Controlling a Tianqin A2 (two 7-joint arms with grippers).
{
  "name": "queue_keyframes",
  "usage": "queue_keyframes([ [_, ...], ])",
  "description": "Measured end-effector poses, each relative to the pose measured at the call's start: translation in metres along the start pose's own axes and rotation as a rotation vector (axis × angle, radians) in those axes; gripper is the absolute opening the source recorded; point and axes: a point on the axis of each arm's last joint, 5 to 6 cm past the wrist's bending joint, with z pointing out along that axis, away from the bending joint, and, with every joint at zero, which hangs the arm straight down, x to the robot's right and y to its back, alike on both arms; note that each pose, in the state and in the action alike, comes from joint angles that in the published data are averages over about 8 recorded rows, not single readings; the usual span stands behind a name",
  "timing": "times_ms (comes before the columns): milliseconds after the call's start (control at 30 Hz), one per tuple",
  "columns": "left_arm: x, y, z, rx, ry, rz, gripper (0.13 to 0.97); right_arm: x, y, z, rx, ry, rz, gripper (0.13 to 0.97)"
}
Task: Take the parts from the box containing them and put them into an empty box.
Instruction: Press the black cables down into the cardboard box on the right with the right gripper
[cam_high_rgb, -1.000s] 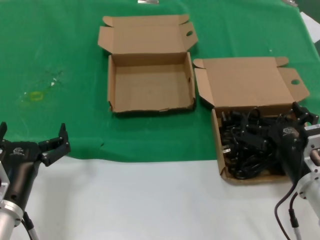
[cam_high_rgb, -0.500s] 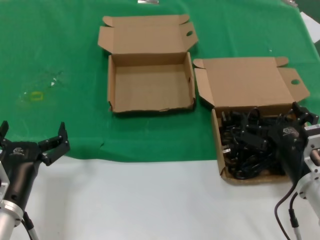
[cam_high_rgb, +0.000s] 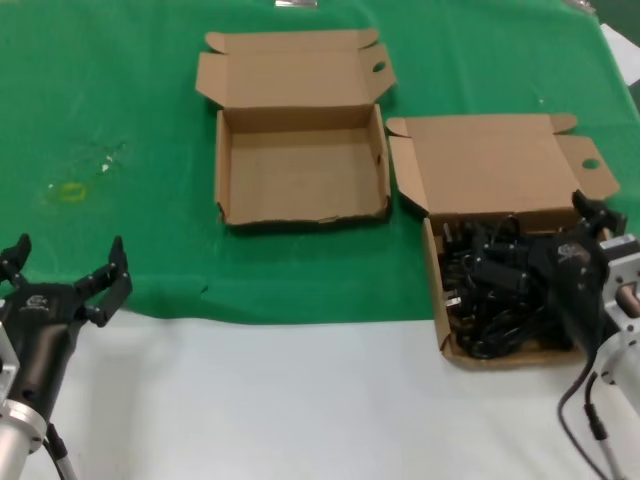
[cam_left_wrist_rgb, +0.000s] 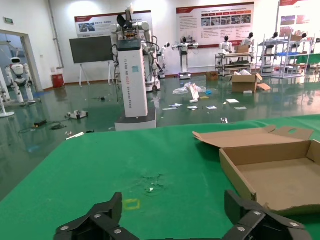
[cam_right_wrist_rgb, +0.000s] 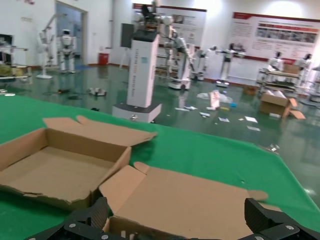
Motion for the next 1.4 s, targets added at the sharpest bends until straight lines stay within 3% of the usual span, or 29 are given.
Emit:
queue_keyframes([
  [233, 0.0, 0.0, 0.0, 0.0, 0.0, 0.0, 0.675, 0.017, -0.018, 0.007, 0.003, -0.125, -0.089, 0.966],
  [400, 0.0, 0.0, 0.0, 0.0, 0.0, 0.0, 0.534, 0.033, -0.036, 0.011, -0.017, -0.257, -0.172, 0.966],
  [800, 0.0, 0.0, 0.0, 0.0, 0.0, 0.0, 0.276, 0.084, -0.079, 0.028, -0.168, -0.574, -0.445, 0.966],
  [933, 0.0, 0.0, 0.0, 0.0, 0.0, 0.0, 0.276, 0.099, -0.091, 0.037, -0.226, -0.666, -0.551, 0.966],
  [1133, 0.0, 0.0, 0.0, 0.0, 0.0, 0.0, 0.199, 0.121, -0.112, 0.056, -0.305, -0.782, -0.732, 0.966],
  [1400, 0.0, 0.0, 0.0, 0.0, 0.0, 0.0, 0.155, 0.147, -0.138, 0.089, -0.372, -0.863, -0.933, 0.966],
])
